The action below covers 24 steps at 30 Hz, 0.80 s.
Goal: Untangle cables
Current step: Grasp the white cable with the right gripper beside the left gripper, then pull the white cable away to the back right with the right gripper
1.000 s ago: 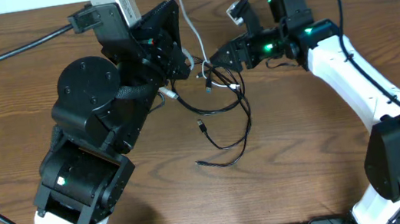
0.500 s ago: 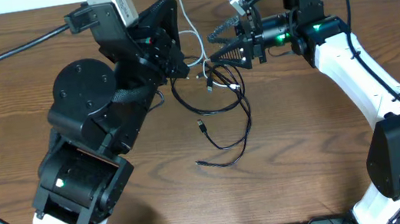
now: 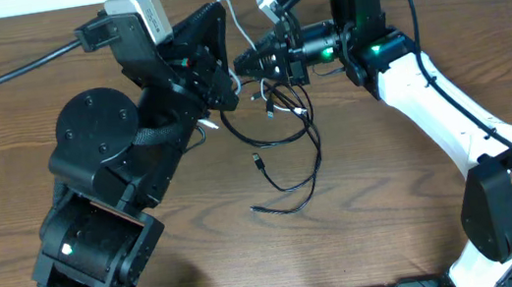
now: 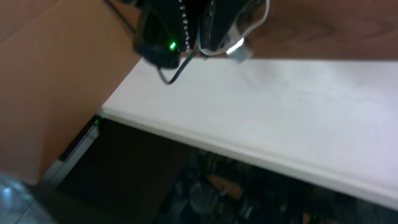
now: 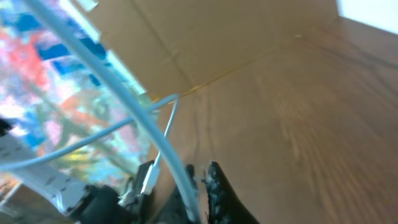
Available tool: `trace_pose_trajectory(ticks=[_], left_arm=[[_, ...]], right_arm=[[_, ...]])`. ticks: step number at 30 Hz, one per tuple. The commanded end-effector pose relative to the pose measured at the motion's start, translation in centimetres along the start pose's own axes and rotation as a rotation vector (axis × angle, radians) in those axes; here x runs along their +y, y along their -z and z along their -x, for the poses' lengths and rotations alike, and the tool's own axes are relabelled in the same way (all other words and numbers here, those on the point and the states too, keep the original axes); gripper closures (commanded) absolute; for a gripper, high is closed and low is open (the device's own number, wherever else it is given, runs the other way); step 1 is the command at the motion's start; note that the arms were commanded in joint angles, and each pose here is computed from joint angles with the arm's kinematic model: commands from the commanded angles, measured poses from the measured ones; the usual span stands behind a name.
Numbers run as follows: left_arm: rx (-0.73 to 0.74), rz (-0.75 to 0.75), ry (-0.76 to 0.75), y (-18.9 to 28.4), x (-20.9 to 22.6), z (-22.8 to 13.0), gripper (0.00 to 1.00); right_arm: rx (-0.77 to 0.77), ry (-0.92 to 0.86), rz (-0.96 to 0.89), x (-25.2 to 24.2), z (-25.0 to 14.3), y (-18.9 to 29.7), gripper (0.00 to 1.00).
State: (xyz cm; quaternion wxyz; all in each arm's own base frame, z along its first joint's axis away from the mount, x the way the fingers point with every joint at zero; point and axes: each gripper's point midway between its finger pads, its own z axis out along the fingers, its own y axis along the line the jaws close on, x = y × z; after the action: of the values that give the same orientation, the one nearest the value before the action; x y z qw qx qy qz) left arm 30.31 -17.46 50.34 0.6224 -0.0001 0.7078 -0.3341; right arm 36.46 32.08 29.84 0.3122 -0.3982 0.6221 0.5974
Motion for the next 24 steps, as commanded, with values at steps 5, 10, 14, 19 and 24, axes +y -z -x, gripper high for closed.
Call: trace_pose_trajectory(ticks=[5, 10, 14, 19, 24], left_arm=[[0.100, 0.173, 0.013, 0.9, 3.5, -2.6, 0.91], [0.289, 0.295, -0.015, 0.4, 6.4, -7.5, 0.65], [0.397, 0.354, -0.030, -0.3, 7.9, -10.4, 0.58], [0.474, 0.395, -0.040, -1.4, 9.1, -12.7, 0.52], [0.527, 0.424, -0.048, -2.2, 9.9, -14.4, 0.50]], right_arm=[[-0.112, -0.173, -0.354, -5.5, 2.3, 4.5, 0.99], [-0.060, -0.252, -0.678, -8.1, 2.0, 9.9, 0.98], [-0.003, -0.254, -0.850, -7.0, 3.8, 12.7, 0.99], [-0.042, -0.194, -1.002, -3.0, 9.3, 16.2, 0.99], [-0.170, -0.091, -1.082, 2.4, 15.2, 19.4, 0.99]])
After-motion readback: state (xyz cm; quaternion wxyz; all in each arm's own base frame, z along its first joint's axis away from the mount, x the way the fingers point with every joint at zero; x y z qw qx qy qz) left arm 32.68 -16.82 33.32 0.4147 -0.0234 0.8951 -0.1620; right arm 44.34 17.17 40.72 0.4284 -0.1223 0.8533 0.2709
